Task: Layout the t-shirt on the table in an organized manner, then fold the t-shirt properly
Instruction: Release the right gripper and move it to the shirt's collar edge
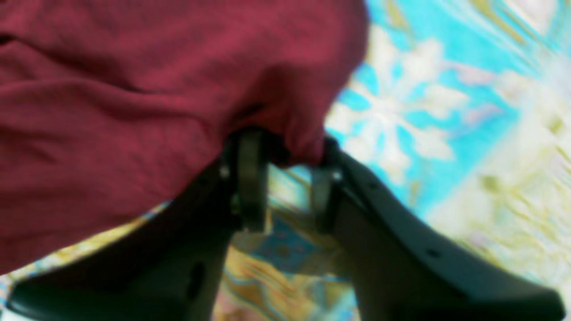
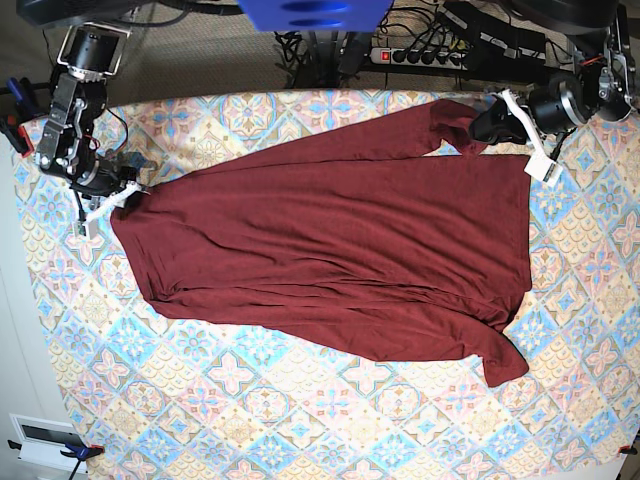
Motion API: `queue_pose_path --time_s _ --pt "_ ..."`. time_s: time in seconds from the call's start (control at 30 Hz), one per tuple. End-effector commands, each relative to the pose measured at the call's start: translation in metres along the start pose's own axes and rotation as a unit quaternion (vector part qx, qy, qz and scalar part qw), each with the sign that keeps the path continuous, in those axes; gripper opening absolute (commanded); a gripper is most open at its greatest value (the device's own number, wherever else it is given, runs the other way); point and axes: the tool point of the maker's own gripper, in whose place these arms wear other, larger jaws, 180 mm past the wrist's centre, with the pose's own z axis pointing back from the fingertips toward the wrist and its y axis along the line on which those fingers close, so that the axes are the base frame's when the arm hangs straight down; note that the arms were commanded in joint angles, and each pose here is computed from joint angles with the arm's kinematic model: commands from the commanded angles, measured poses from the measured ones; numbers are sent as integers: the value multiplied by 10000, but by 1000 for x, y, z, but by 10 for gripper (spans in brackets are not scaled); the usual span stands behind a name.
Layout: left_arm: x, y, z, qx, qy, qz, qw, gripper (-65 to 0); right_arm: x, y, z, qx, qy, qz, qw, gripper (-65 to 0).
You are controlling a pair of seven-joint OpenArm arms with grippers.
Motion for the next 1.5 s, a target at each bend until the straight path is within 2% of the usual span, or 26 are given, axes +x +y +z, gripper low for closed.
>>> queue_pose_path --time_s 0.0,0.1,0.23,0.37,0.43,0.5,0.6,0.7,0.77,0.9,0.97,1.07,1.27,1.47 --pt "13 -2 4 -15 -179 -165 9997 -650 14 -2 9 -31 -169 129 9998 -525" --pt "14 5 4 146 -134 -255 9995 -650 10 26 15 270 -23 389 9989 -542" --pt "12 10 3 299 -99 -302 9990 -650 -18 79 20 757 169 1124 9906 -517" --pt "12 11 3 327 -98 -311 9989 -650 -35 125 20 1224 314 1698 9773 -486" --pt "19 12 3 340 -170 -356 9986 -650 -51 154 18 1547 423 1993 9667 -478" --pt "21 13 3 355 -200 -365 9985 -650 -62 175 19 1676 457 2437 9542 -476" --pt "22 20 4 547 -155 -454 9974 -650 -86 188 21 1379 540 3413 9282 -475" --pt "20 25 4 701 -95 -516 9962 -650 -103 192 17 954 599 4356 8931 -475" --pt "20 27 4 734 -81 -529 9959 -650 -110 193 14 641 563 4947 8649 -475" --pt "20 26 4 727 -83 -527 9959 -650 -106 199 13 290 116 5786 8150 -475" --pt "19 26 4 727 -77 -523 9960 -650 -106 200 14 232 43 5960 8026 -475" --pt "19 26 4 726 -70 -519 9960 -650 -105 198 13 164 36 6007 7993 -469" --pt "19 26 4 727 -77 -523 9960 -650 -103 197 12 139 25 6019 7984 -405" --pt "18 26 4 714 -69 -517 9961 -650 -113 188 3 98 237 6044 7963 -414"
